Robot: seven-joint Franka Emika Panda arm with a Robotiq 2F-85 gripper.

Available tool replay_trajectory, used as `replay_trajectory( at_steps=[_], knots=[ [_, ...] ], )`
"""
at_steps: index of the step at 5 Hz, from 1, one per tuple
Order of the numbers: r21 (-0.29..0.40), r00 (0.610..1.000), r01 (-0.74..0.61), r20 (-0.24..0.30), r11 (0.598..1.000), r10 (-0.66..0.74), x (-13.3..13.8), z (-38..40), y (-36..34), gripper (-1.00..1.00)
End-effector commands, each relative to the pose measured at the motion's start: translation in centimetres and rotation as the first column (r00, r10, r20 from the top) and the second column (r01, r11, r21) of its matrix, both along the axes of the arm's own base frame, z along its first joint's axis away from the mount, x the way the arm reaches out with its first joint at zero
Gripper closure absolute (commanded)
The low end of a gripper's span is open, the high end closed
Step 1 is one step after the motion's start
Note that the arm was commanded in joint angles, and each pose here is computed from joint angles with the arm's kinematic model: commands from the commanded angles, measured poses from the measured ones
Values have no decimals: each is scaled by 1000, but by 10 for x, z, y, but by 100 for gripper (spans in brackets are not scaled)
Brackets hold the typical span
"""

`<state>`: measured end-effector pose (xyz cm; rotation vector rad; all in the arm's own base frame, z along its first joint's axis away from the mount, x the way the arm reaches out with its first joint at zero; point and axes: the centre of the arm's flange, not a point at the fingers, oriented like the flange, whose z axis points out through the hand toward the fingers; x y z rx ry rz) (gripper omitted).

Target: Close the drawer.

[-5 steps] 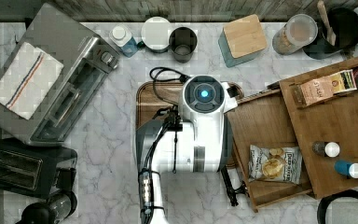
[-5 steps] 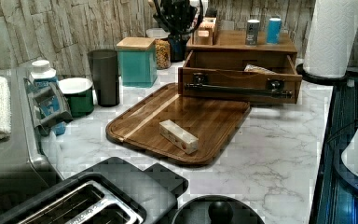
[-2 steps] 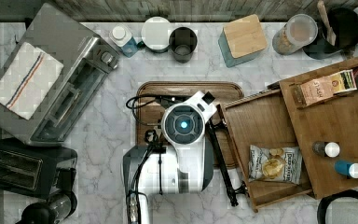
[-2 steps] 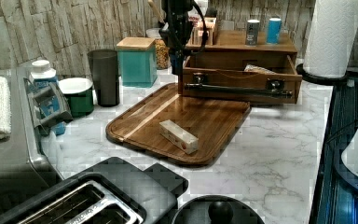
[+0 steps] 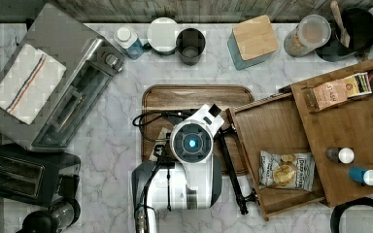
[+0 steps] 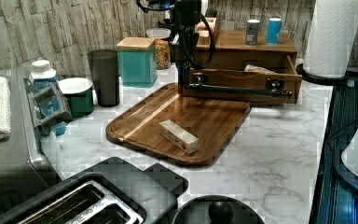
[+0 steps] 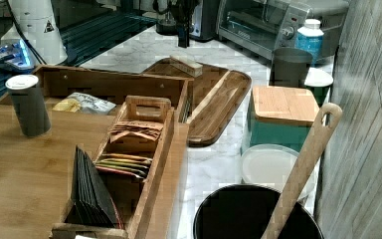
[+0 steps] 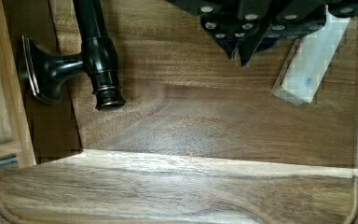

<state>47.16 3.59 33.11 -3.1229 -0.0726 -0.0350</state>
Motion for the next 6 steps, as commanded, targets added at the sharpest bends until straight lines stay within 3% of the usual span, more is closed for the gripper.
replay_trajectory(
  at_steps=[1,4,6],
  knots=[
    [-38,993,-93,-81,995,90,-50,-62,1,100],
    [-48,975,-208,-90,977,203,-69,-57,-48,100],
    [-19,961,-264,-95,964,261,-53,-52,-94,100]
  ],
)
